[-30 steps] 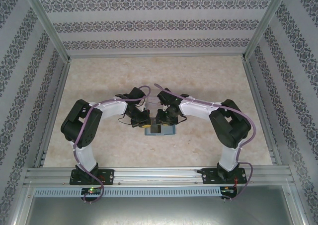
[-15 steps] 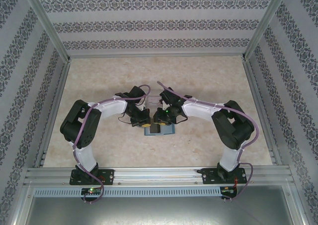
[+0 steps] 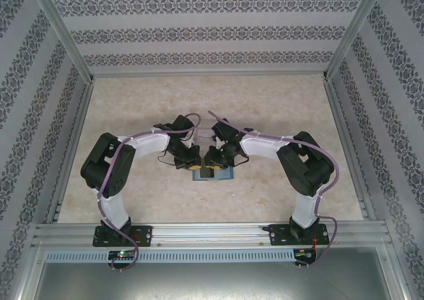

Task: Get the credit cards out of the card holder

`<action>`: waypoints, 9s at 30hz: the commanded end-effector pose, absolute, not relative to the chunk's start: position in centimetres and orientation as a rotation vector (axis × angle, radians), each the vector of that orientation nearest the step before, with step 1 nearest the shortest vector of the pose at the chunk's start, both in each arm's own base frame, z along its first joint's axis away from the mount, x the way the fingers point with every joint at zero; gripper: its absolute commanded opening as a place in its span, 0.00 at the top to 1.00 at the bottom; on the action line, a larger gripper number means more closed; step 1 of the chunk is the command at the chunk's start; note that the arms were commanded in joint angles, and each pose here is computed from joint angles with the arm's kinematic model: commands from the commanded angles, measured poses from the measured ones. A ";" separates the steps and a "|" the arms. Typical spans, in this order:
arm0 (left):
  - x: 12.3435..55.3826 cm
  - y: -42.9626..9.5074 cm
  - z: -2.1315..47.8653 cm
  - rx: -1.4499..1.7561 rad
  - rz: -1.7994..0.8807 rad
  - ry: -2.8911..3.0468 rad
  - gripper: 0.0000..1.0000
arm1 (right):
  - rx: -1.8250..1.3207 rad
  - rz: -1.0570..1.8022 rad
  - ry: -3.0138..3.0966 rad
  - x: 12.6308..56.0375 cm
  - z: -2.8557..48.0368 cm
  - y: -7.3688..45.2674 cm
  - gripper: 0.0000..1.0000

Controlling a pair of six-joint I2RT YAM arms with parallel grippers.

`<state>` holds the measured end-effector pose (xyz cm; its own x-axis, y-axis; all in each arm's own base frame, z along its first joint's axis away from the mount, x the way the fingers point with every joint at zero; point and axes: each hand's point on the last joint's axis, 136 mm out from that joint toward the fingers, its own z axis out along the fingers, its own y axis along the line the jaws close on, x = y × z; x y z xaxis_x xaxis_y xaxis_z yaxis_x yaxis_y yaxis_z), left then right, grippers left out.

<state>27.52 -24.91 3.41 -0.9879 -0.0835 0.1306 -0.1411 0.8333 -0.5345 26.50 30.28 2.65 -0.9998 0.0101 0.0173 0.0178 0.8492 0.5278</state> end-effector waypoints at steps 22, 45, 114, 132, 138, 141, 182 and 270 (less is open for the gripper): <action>27.3 -25.6 3.8 0.157 0.891 -2.901 1.00 | 0.003 -0.640 -3.104 26.4 3.0 27.6 0.73; 25.5 -24.4 -0.1 0.166 0.723 -2.881 1.00 | 0.025 -0.566 -3.123 26.4 2.8 27.1 0.73; 25.7 -24.0 0.4 0.092 0.611 -2.887 0.99 | -0.007 -0.902 -3.002 27.3 1.7 27.4 0.73; 25.1 -23.3 -0.3 0.083 0.550 -2.875 1.00 | -0.023 -1.295 -2.887 27.5 3.6 28.3 0.78; 25.1 -23.3 -0.3 0.082 0.548 -2.877 1.00 | -0.014 -1.383 -2.855 27.4 4.5 28.7 0.81; 25.1 -23.3 -0.3 0.083 0.551 -2.875 1.00 | -0.011 -1.395 -2.853 27.5 4.7 28.7 0.83; 26.0 -23.8 1.1 0.050 0.576 -2.902 0.97 | 0.060 -0.939 -3.089 27.2 5.0 24.1 0.94; 27.6 -18.0 5.8 0.302 0.683 -3.117 0.90 | 2.381 -0.231 -2.422 40.7 14.6 29.4 1.00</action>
